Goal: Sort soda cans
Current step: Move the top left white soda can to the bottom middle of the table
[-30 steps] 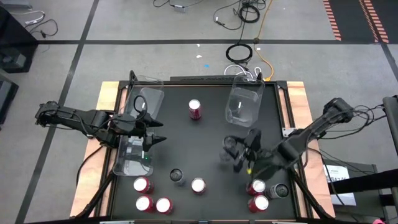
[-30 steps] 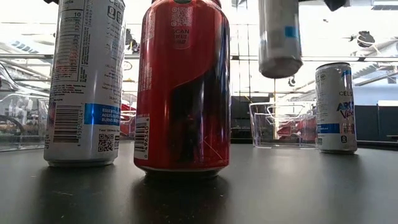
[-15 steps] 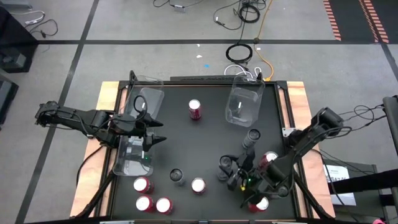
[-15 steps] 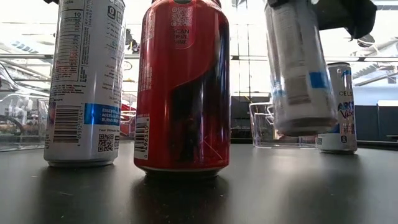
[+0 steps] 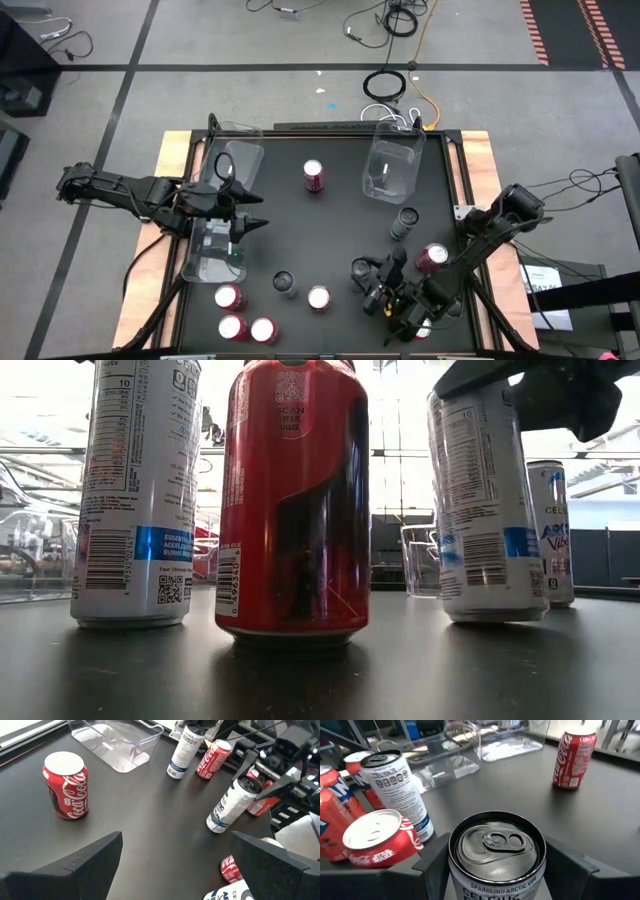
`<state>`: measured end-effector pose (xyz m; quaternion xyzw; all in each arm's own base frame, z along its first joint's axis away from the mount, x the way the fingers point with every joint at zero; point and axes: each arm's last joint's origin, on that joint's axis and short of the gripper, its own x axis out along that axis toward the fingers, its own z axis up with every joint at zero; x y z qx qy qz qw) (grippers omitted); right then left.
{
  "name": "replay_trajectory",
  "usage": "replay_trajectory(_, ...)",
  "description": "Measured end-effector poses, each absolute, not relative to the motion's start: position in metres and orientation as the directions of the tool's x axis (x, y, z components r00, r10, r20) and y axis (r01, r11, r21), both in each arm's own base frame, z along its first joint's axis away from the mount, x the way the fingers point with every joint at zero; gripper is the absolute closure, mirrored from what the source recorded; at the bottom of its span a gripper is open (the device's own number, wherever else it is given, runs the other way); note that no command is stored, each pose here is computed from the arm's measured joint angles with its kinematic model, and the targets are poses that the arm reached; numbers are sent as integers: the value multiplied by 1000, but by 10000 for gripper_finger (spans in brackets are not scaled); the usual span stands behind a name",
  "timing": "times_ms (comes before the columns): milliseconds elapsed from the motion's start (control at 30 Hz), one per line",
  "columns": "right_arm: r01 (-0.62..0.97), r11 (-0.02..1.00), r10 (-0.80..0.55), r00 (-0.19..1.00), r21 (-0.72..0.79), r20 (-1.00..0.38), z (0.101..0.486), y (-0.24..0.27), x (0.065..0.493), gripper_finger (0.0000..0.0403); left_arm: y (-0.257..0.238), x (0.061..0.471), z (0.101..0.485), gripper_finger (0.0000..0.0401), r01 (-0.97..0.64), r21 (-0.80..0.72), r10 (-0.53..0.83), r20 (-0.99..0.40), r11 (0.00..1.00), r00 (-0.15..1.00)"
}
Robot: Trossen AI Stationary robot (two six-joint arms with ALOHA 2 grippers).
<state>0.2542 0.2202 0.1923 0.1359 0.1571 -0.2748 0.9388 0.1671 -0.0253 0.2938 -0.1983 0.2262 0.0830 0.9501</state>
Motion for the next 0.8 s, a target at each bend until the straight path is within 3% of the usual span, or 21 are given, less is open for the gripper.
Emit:
replay_trajectory(367, 545, 827, -484, 815, 140, -319, 180, 236, 245, 156, -25, 168, 295, 28, -242, -345, 67, -450, 907, 891)
replay_trajectory(800, 524, 833, -445, 826, 178, -347, 180, 239, 246, 95, -25, 168, 295, 28, -243, -344, 67, -452, 907, 890)
